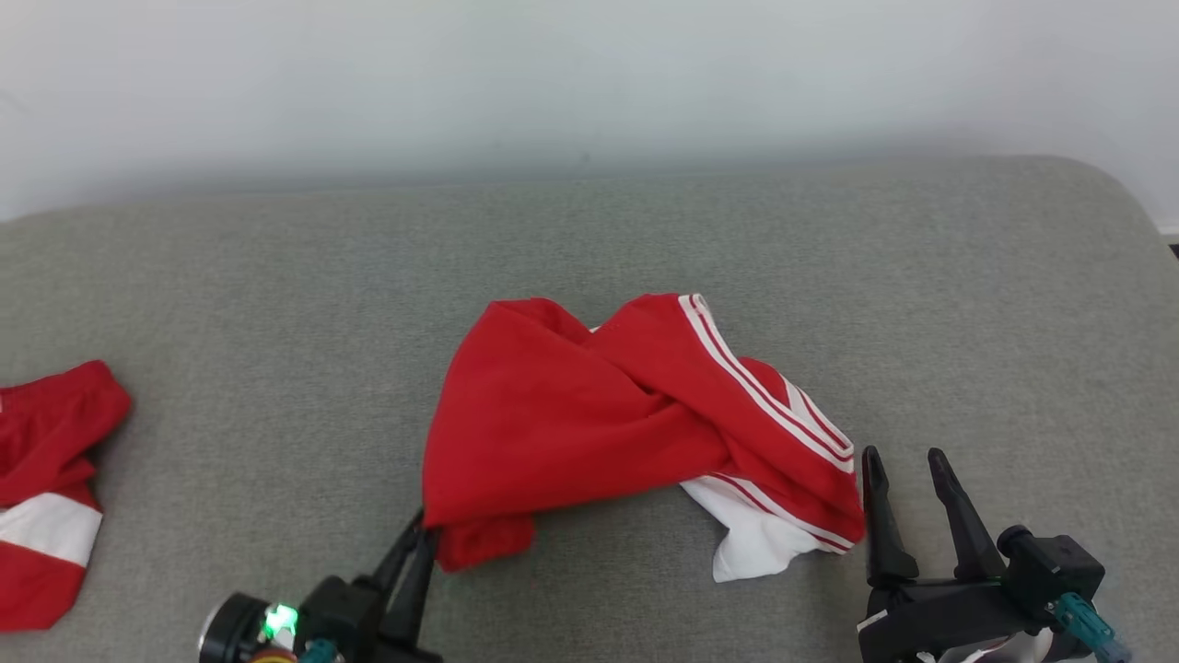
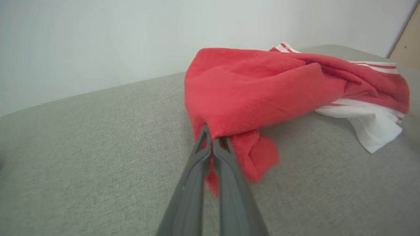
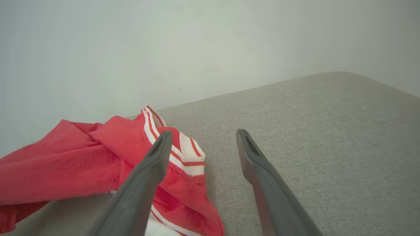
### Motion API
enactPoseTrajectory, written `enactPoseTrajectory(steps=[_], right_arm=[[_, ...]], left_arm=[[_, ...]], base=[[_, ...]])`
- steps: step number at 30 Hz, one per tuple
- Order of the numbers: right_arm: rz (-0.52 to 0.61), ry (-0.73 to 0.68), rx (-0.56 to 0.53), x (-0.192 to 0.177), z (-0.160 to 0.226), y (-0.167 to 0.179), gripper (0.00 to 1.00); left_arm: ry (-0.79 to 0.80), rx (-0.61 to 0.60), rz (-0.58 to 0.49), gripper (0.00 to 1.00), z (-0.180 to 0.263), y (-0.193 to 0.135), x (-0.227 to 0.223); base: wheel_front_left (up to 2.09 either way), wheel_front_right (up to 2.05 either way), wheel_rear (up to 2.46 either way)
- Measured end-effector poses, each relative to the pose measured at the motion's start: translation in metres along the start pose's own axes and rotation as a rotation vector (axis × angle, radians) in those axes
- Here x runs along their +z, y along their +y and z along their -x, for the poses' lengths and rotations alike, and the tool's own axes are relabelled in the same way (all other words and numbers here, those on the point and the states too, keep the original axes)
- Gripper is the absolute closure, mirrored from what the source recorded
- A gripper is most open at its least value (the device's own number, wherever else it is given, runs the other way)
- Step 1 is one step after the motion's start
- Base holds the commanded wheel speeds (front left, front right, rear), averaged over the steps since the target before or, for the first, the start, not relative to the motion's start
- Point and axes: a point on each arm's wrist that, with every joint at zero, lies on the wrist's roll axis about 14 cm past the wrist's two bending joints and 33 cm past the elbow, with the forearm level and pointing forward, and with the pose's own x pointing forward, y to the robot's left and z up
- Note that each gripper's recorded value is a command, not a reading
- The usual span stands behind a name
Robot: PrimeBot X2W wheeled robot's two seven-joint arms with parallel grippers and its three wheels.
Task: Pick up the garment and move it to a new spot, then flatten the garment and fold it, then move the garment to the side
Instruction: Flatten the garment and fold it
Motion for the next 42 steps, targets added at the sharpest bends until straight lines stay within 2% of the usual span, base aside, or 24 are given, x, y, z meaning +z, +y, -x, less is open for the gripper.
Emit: enactPoseTrajectory(steps=[6, 10, 21, 32, 34, 35, 39, 42], right_arm=[[-0.004, 0.015, 0.025, -0.005, -0.005, 0.008, 0.0], [-0.004, 0.023, 0.021, -0.008, -0.005, 0.007, 0.0], [0.003, 0.036, -0.019, -0.011, -0.002, -0.007, 0.0], [0.01, 0.067, -0.113, -0.019, 0.006, -0.038, 0.0], [0.01, 0.07, -0.124, -0.02, 0.007, -0.041, 0.0], [0.01, 0.071, -0.127, -0.02, 0.008, -0.042, 0.0], [0.004, 0.083, -0.126, -0.024, 0.009, -0.041, 0.0], [-0.002, 0.082, -0.104, -0.025, 0.005, -0.034, 0.0]], left_arm=[[0.133, -0.011, 0.034, 1.0, 0.027, -0.008, -0.039], [0.131, -0.026, 0.05, 1.0, 0.024, -0.013, -0.04], [0.027, -0.112, -0.053, 1.0, -0.043, -0.007, 0.003], [0.103, -0.162, -0.107, 1.0, -0.092, 0.005, -0.013], [0.111, -0.151, -0.107, 0.22, -0.094, 0.009, -0.016], [0.114, -0.143, -0.101, 0.0, -0.094, 0.011, -0.017], [0.102, -0.108, -0.069, 0.0, -0.092, 0.016, -0.015], [0.033, -0.055, -0.019, 0.0, -0.086, 0.018, 0.002]], base=[[0.0, 0.0, 0.0], [0.0, 0.0, 0.0], [0.0, 0.0, 0.0], [0.0, 0.0, 0.0], [0.0, 0.0, 0.0], [0.0, 0.0, 0.0], [0.0, 0.0, 0.0], [0.0, 0.0, 0.0]])
